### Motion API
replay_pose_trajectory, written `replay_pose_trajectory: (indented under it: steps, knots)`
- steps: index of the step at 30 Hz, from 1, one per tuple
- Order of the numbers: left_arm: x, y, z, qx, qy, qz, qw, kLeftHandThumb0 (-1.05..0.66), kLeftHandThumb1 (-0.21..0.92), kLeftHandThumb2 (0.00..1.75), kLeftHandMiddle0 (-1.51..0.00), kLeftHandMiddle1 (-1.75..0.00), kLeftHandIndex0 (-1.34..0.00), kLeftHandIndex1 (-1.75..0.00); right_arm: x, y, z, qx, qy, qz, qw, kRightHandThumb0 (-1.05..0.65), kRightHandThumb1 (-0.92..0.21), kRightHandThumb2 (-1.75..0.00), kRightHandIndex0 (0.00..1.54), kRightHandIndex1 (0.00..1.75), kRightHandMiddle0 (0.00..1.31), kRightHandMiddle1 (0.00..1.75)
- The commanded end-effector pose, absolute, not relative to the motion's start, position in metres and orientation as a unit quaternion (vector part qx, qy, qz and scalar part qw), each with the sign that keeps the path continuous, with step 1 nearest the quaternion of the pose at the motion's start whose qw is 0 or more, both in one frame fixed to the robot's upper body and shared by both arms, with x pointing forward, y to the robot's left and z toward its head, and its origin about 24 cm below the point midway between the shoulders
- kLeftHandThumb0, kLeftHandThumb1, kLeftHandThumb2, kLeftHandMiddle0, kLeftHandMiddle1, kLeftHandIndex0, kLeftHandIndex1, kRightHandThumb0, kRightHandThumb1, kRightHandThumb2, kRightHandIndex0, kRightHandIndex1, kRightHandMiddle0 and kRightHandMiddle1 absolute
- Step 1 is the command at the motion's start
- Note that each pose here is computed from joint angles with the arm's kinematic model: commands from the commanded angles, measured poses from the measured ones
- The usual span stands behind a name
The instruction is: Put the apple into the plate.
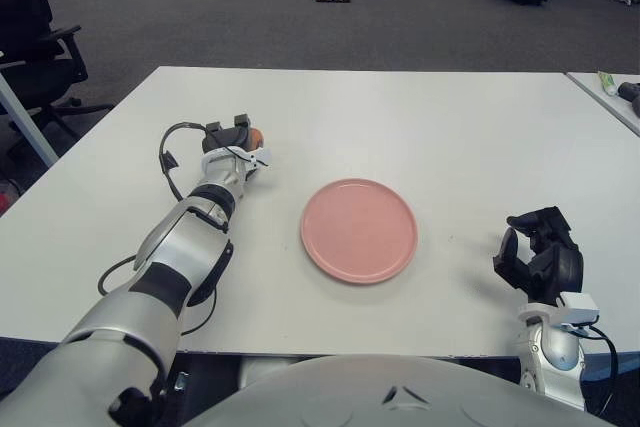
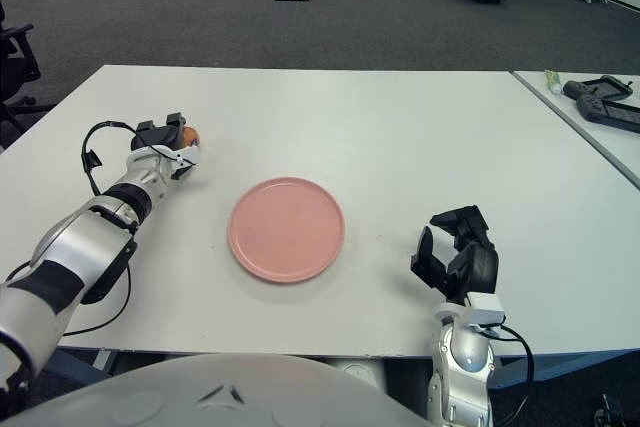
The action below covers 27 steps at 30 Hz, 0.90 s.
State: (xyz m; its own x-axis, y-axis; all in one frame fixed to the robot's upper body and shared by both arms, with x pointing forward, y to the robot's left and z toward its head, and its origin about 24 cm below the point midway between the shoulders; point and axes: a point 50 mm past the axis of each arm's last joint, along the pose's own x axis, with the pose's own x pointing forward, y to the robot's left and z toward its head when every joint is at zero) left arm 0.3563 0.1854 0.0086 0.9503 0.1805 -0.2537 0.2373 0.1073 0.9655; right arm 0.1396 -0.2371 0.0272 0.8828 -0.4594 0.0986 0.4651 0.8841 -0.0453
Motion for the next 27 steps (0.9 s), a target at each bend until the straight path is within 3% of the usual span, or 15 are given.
replay_pose_trajectory:
  steps: [1, 4, 5, 7, 10, 11, 14, 27]
  knots:
    - [0.347, 0.186, -0.003, 0.700, 0.157, -0.029, 0.696, -0.12, 0.04, 1.44, -0.12, -1.53, 0.00, -1.43, 0.142, -0.237, 0.035, -0.028, -0.064, -0.239, 0.969, -0.42, -0.49, -1.11, 0.67, 1.40, 0.47, 1.75]
    - [0.348, 0.185, -0.002, 0.712, 0.151, -0.030, 0.685, -0.07, 0.02, 1.47, -0.15, -1.59, 0.00, -1.49, 0.141, -0.237, 0.036, -0.028, -0.065, -0.239, 0.968, -0.43, -0.48, -1.12, 0.67, 1.40, 0.48, 1.75]
    - [0.350, 0.183, 0.000, 0.719, 0.147, -0.031, 0.678, 0.11, 0.17, 1.35, -0.27, -1.64, 0.00, -1.58, 0.141, -0.237, 0.037, -0.028, -0.067, -0.240, 0.968, -0.43, -0.48, -1.12, 0.67, 1.40, 0.48, 1.75]
    - [0.352, 0.181, 0.004, 0.730, 0.141, -0.032, 0.668, 0.27, 0.29, 1.27, -0.40, -1.68, -0.04, -1.66, 0.140, -0.237, 0.039, -0.027, -0.070, -0.242, 0.967, -0.43, -0.48, -1.12, 0.67, 1.40, 0.48, 1.75]
    - [0.351, 0.182, 0.001, 0.736, 0.139, -0.041, 0.661, 0.09, 0.22, 1.34, -0.62, -1.55, -0.41, -1.72, 0.138, -0.235, 0.044, -0.024, -0.077, -0.244, 0.967, -0.43, -0.48, -1.12, 0.67, 1.40, 0.48, 1.75]
    - [0.350, 0.183, 0.000, 0.737, 0.139, -0.044, 0.660, 0.06, 0.21, 1.39, -0.61, -1.62, -0.48, -1.73, 0.138, -0.235, 0.045, -0.023, -0.079, -0.244, 0.966, -0.42, -0.49, -1.11, 0.67, 1.41, 0.47, 1.75]
    - [0.347, 0.184, -0.004, 0.738, 0.141, -0.054, 0.658, 0.02, 0.25, 1.38, -0.55, -1.70, -0.52, -1.74, 0.137, -0.234, 0.048, -0.021, -0.084, -0.245, 0.966, -0.42, -0.49, -1.10, 0.67, 1.42, 0.47, 1.75]
    - [0.348, 0.179, -0.005, 0.727, 0.155, -0.072, 0.665, 0.00, 0.39, 1.24, -0.43, -1.73, -0.45, -1.75, 0.134, -0.234, 0.054, -0.010, -0.087, -0.259, 0.962, -0.42, -0.52, -1.07, 0.64, 1.46, 0.45, 1.75]
